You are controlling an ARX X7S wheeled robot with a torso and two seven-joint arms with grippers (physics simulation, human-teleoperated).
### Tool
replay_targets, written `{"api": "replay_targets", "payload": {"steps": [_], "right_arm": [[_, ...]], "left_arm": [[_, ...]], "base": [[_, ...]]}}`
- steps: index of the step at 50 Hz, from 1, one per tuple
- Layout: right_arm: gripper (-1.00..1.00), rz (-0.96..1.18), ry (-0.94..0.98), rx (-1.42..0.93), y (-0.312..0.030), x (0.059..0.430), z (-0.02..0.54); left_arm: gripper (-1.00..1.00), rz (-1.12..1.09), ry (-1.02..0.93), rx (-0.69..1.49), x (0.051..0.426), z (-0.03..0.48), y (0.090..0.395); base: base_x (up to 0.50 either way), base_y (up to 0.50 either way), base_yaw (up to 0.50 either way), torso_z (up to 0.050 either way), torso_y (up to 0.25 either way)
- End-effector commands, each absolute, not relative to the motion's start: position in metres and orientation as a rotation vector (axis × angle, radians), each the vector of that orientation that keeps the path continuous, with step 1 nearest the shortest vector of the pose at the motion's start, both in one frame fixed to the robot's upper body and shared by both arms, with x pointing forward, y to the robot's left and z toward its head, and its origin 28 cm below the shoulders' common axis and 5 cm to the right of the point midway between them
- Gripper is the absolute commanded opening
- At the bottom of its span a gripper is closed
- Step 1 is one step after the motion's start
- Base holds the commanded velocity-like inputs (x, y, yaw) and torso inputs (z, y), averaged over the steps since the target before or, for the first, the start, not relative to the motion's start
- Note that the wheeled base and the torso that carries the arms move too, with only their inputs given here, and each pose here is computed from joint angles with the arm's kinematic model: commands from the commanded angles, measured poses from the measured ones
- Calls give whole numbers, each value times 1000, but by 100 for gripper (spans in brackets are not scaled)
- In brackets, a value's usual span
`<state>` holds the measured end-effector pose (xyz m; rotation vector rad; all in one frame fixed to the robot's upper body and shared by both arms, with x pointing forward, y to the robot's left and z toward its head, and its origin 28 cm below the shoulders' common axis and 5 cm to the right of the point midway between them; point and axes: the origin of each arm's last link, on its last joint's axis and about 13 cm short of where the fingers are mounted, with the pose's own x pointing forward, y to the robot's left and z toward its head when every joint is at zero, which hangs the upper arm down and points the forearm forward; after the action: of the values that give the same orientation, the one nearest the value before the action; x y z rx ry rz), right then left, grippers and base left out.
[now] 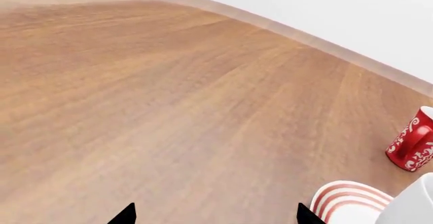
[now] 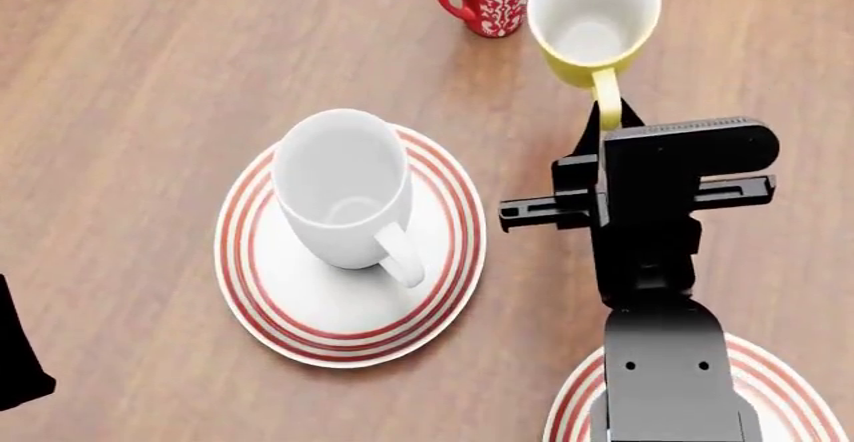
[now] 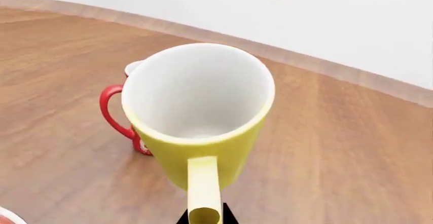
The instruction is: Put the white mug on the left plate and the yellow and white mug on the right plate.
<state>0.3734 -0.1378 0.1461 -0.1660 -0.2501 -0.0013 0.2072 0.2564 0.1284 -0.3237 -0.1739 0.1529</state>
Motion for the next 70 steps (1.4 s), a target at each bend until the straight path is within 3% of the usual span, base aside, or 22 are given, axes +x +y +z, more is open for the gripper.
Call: {"api": "replay_targets", "payload": {"steps": [1,16,42,70], "right_arm": [[-100,-10,-265,-166,-137,371,151],[-100,160,-217,-107,-141,302,154],[-100,125,-197,-150,-144,197,147],[-100,78,-161,-134,-149,131,133]], "left_arm": [[100,153,-174,-323,207,128,256],[100,160,-181,-313,202,130,254],[100,140,-183,-317,200,132,254],[100,152,-177,-315,202,131,256]], "base": [[0,0,0,0,0],[0,0,0,0,0],[0,0,0,0,1],[0,0,0,0,0]]}}
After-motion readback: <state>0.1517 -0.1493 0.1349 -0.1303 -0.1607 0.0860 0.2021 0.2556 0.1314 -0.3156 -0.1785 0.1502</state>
